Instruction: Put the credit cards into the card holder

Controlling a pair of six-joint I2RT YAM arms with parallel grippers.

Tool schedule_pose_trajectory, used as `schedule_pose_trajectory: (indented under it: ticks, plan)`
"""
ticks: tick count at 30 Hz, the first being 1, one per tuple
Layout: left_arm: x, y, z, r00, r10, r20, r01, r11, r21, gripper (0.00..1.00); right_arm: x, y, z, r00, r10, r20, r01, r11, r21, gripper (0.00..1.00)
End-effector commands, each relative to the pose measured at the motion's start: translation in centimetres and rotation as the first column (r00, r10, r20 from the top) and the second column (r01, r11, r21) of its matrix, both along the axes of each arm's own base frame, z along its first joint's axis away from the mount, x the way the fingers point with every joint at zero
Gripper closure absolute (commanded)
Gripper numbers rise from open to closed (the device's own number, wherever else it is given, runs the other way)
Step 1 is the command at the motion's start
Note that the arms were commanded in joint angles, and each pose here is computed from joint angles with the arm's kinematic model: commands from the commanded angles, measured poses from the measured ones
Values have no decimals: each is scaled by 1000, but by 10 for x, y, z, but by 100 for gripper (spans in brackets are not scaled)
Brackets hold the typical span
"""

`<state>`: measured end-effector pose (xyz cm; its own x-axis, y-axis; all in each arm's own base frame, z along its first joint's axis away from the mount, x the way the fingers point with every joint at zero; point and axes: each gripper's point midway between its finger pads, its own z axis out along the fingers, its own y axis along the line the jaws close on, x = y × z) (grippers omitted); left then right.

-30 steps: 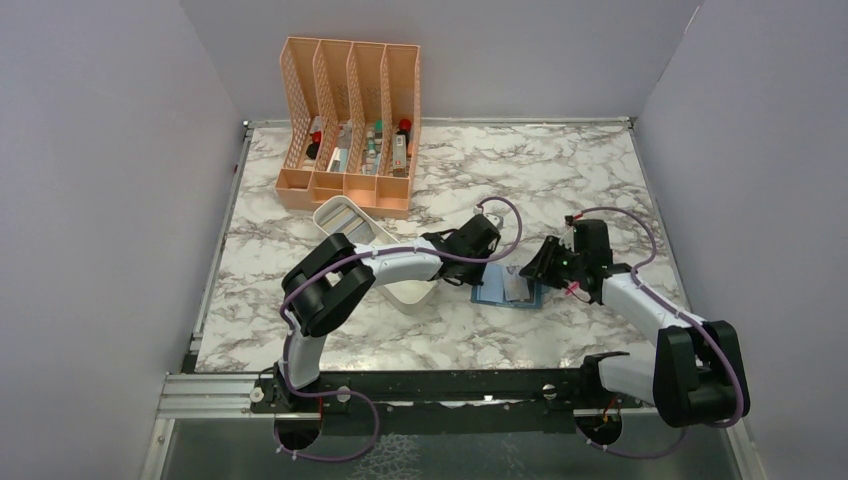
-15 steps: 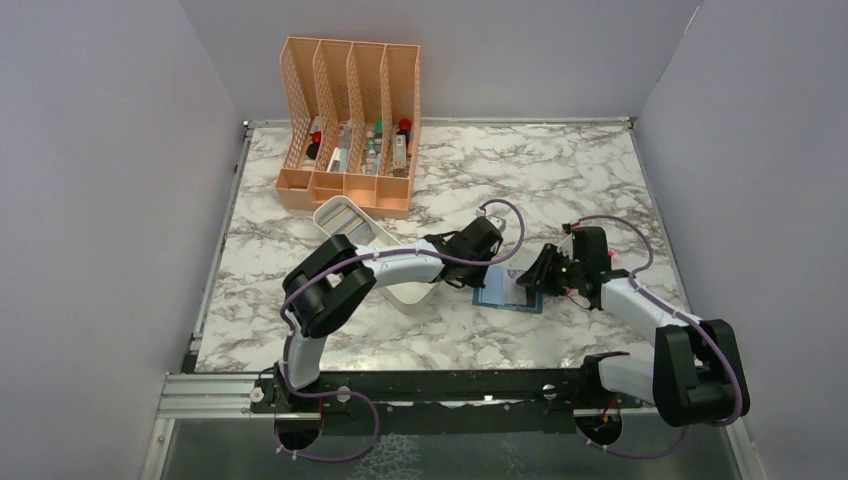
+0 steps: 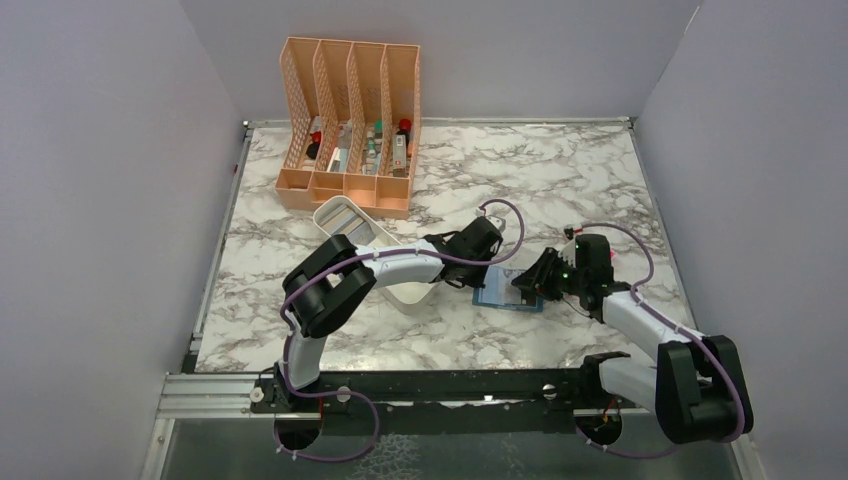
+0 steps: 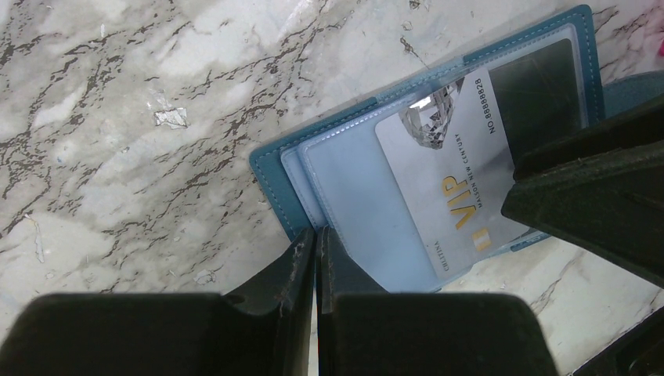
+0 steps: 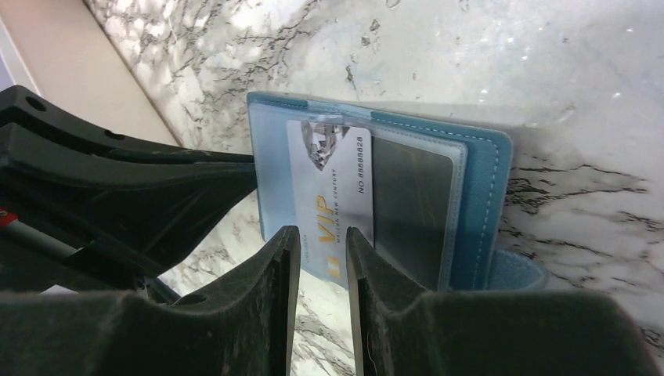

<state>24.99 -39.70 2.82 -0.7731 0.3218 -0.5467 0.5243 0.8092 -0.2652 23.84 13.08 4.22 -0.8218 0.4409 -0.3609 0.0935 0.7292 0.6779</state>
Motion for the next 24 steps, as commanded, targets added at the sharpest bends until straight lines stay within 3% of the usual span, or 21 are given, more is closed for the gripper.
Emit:
schedule_pose_trajectory:
  ticks: [1,7,15,24]
  plan:
    - [-27,19,-33,995,-13,-95,23,994,108,91,1,11,9,1000,11,26,-13,997,81,68]
    - [-29,18,-32,995,-17,-100,27,995,100,91,4,10,6,1000,15,13,-16,998,65,67]
    - [-31,11,-30,992,-46,-113,55,996,76,90,10,-14,13,999,-26,42,30,995,-97,60]
    - [-32,8,-30,992,-49,-118,57,996,64,90,6,-11,-5,1000,-13,0,13,996,-83,55]
